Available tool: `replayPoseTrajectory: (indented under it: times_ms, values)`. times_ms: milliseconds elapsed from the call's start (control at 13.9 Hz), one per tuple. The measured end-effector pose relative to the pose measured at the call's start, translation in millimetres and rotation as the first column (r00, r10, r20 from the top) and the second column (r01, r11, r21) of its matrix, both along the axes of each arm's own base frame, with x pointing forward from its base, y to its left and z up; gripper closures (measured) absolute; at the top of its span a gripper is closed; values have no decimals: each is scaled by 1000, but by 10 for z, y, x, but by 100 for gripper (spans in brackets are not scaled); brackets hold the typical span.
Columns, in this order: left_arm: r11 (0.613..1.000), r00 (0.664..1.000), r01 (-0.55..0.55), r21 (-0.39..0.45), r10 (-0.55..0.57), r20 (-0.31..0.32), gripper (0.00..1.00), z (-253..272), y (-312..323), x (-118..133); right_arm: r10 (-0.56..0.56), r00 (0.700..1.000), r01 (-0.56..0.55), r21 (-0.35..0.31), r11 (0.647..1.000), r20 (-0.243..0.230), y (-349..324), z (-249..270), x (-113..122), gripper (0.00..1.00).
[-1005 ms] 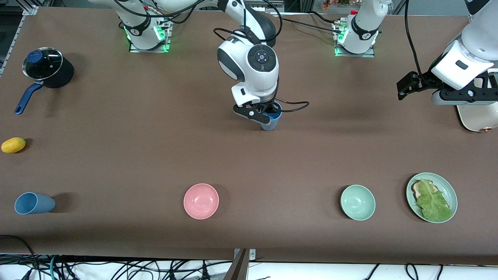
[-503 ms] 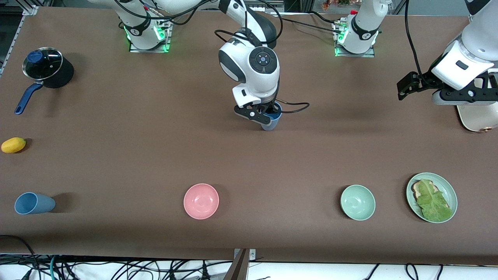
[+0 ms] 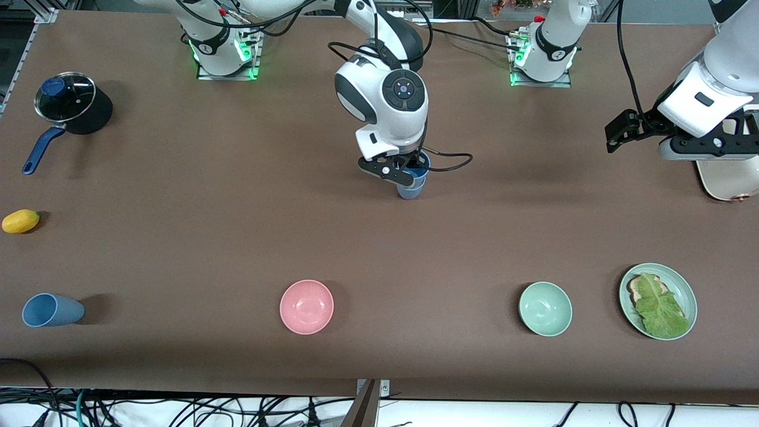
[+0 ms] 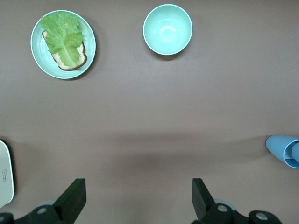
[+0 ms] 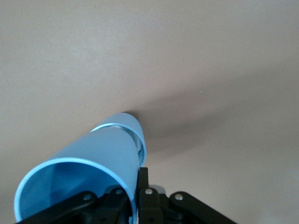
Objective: Stack blue cups with both arms
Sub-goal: 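Lower the held cup into the standing blue cup with the right gripper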
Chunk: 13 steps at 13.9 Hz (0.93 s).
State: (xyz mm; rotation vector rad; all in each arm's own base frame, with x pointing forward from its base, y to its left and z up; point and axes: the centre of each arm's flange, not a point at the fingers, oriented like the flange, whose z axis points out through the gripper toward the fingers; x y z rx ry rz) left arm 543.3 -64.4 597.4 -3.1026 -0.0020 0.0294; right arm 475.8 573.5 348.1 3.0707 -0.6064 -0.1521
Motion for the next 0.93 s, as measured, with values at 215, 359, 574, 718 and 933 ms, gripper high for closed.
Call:
replayPoseTrajectory:
  times_ms: [215, 359, 574, 718, 933]
  values:
    - [1000, 1000, 0, 0, 0, 0, 0, 0, 0, 0, 8, 1000, -8, 2, 1000, -4, 56, 5, -71, 95]
    - [1000, 1000, 0, 0, 0, 0, 0, 0, 0, 0, 12, 1000, -12, 1, 1000, -4, 77, 3, -98, 95]
    - [1000, 1000, 0, 0, 0, 0, 0, 0, 0, 0, 11, 1000, -11, -2, 1000, -6, 73, -19, -97, 95]
    - [1000, 1000, 0, 0, 0, 0, 0, 0, 0, 0, 11, 1000, -11, -5, 1000, -8, 67, -39, -93, 95]
    - [1000, 1000, 0, 0, 0, 0, 0, 0, 0, 0, 12, 1000, -12, -11, 1000, -10, 39, -73, -76, 95]
